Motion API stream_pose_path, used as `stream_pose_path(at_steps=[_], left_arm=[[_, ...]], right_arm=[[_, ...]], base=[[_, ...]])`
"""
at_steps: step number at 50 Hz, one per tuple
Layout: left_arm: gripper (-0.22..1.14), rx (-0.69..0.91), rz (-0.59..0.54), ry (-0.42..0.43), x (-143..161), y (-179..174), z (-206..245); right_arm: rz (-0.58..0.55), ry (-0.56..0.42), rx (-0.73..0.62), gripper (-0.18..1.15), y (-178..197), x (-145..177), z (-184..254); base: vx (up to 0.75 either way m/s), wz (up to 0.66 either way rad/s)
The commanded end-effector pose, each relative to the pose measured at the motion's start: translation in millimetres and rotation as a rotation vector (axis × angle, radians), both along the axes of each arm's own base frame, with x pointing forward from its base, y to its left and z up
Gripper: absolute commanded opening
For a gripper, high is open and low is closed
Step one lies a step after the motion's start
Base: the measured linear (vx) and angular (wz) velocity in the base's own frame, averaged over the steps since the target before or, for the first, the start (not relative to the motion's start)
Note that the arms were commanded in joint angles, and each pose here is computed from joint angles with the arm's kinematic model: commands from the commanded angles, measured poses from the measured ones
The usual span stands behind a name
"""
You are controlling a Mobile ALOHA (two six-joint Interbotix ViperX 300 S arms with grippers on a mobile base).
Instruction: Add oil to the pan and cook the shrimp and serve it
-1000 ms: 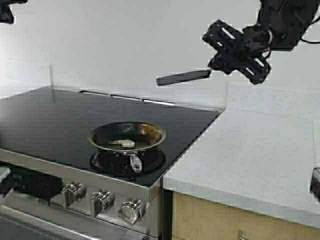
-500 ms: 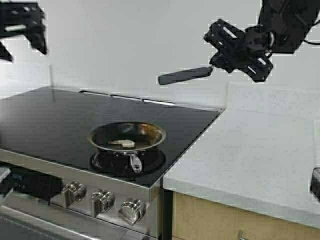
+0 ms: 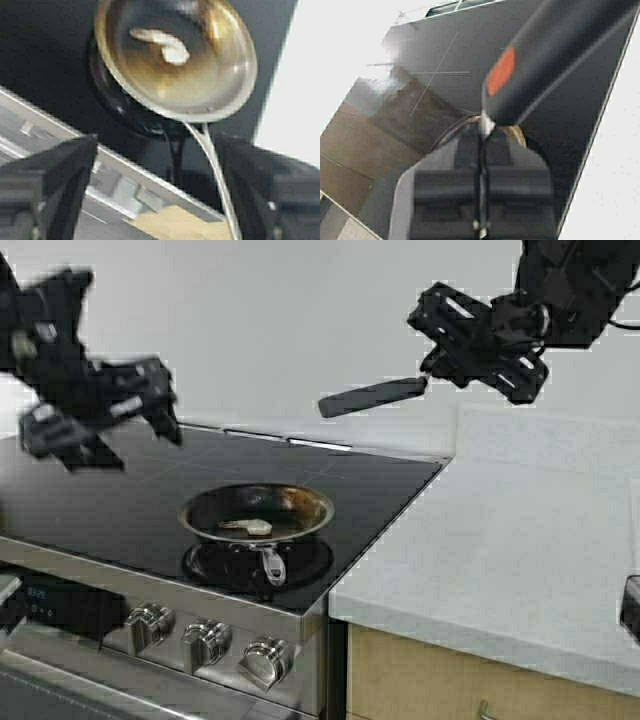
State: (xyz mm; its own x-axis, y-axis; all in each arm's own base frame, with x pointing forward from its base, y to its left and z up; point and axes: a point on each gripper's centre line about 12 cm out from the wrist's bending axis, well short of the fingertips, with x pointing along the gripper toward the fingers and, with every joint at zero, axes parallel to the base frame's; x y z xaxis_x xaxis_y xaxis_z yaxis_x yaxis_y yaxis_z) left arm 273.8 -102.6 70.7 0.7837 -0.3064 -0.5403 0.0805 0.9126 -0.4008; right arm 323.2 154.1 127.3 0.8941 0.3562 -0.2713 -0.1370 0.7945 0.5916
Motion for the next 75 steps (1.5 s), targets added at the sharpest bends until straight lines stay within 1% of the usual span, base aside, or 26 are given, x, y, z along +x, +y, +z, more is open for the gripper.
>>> stream_pose_path(at_steps=[1, 8, 13, 26, 36, 48, 55, 60, 68, 75], left_arm=[[1.01, -0.081, -0.042, -0.008, 9.3, -14.1, -15.2], [1.01, -0.24, -0.082, 0.001, 14.6, -29.8, -34.9], [1.01, -0.322, -0.095, 0.02, 20.2, -38.1, -51.4], [1.01, -0.456, -0.122, 0.099, 34.1, -59.2, -97.0], [1.01, -0.58, -0.113, 0.13, 48.5, -81.2, -121.6], [1.01, -0.738, -0.104, 0.16, 62.0, -103.5, -139.0], [1.01, -0.836, -0.103, 0.173, 66.2, -109.8, -143.4], [1.01, -0.903, -0.096, 0.206, 67.5, -113.2, -146.2], [1.0, -0.969, -0.08, 0.252, 68.3, -115.6, -151.1], [0.98, -1.0, -0.079, 0.261, 69.2, -116.7, -150.9]], right_arm=[[-0.012, -0.049, 0.032, 0.1, 0.4, 3.4, 15.8], [-0.035, -0.039, 0.047, 0.1, -1.9, 3.7, 15.0], [-0.049, -0.036, 0.052, 0.1, -3.0, 4.5, 14.7], [-0.056, -0.032, 0.055, 0.1, -3.8, 4.3, 14.3], [-0.063, -0.027, 0.054, 0.1, -4.9, 3.8, 12.8], [-0.065, -0.024, 0.052, 0.1, -5.6, 3.1, 11.9], [-0.066, -0.024, 0.05, 0.1, -6.3, 3.0, 11.5], [-0.066, -0.025, 0.052, 0.1, -5.9, 2.8, 12.0], [-0.068, -0.026, 0.052, 0.1, -6.0, 3.8, 12.3], [-0.068, -0.023, 0.051, 0.1, -6.2, 3.3, 11.7]], base=[[0.0, 0.0], [0.0, 0.0], [0.0, 0.0], [0.0, 0.0], [0.0, 0.0], [0.0, 0.0], [0.0, 0.0], [0.0, 0.0], [0.0, 0.0], [0.0, 0.0]])
